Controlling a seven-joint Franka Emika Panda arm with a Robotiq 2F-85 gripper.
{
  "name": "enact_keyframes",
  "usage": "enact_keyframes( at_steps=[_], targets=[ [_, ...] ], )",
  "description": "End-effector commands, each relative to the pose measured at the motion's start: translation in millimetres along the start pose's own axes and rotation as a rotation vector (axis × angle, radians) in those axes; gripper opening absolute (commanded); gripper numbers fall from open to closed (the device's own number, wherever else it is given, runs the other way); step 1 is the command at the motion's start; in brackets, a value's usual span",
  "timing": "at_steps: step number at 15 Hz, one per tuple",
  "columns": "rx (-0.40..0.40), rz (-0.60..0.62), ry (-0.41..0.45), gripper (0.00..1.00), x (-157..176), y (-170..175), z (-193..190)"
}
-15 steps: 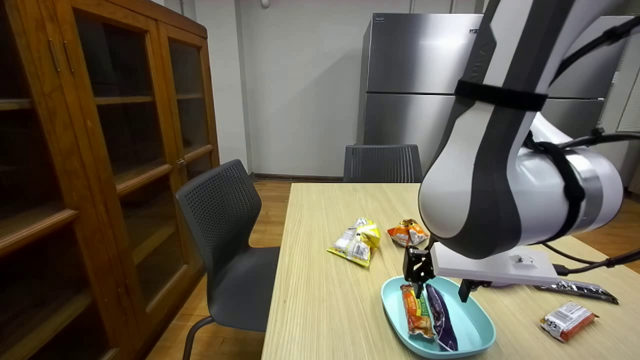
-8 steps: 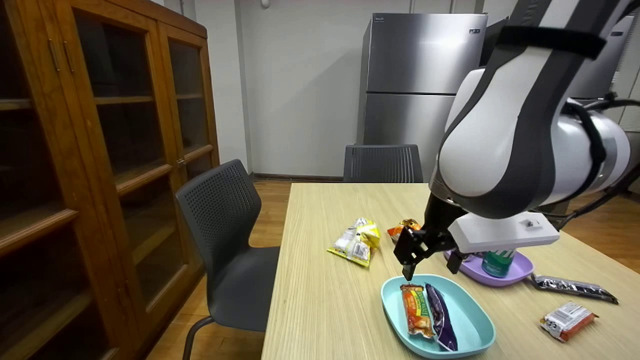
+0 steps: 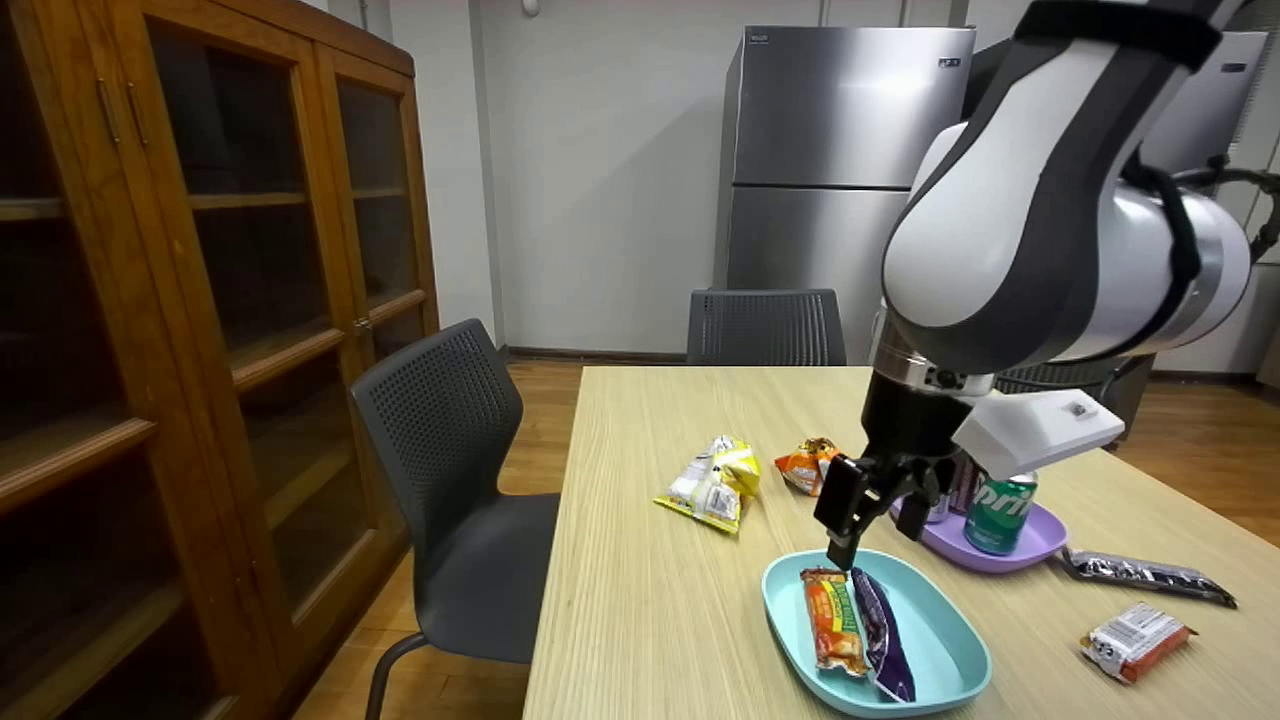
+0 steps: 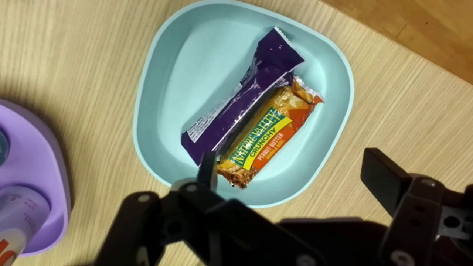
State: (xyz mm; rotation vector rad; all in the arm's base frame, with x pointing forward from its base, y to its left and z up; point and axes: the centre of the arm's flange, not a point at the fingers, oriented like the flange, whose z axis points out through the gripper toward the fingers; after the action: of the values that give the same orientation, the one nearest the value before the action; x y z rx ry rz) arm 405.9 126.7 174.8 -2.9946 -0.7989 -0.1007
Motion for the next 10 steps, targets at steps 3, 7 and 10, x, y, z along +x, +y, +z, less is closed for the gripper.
enact_keyframes(
  at_steps=[3,7,10],
  targets=[
    [-0.027,-0.031,-0.036,1.00,10,34,-16],
    [-0.061,-0.002,-0.047,1.00,7,58,-23],
    [-0.080,0.018,-0.069,1.00,-1,73,-27]
  ],
)
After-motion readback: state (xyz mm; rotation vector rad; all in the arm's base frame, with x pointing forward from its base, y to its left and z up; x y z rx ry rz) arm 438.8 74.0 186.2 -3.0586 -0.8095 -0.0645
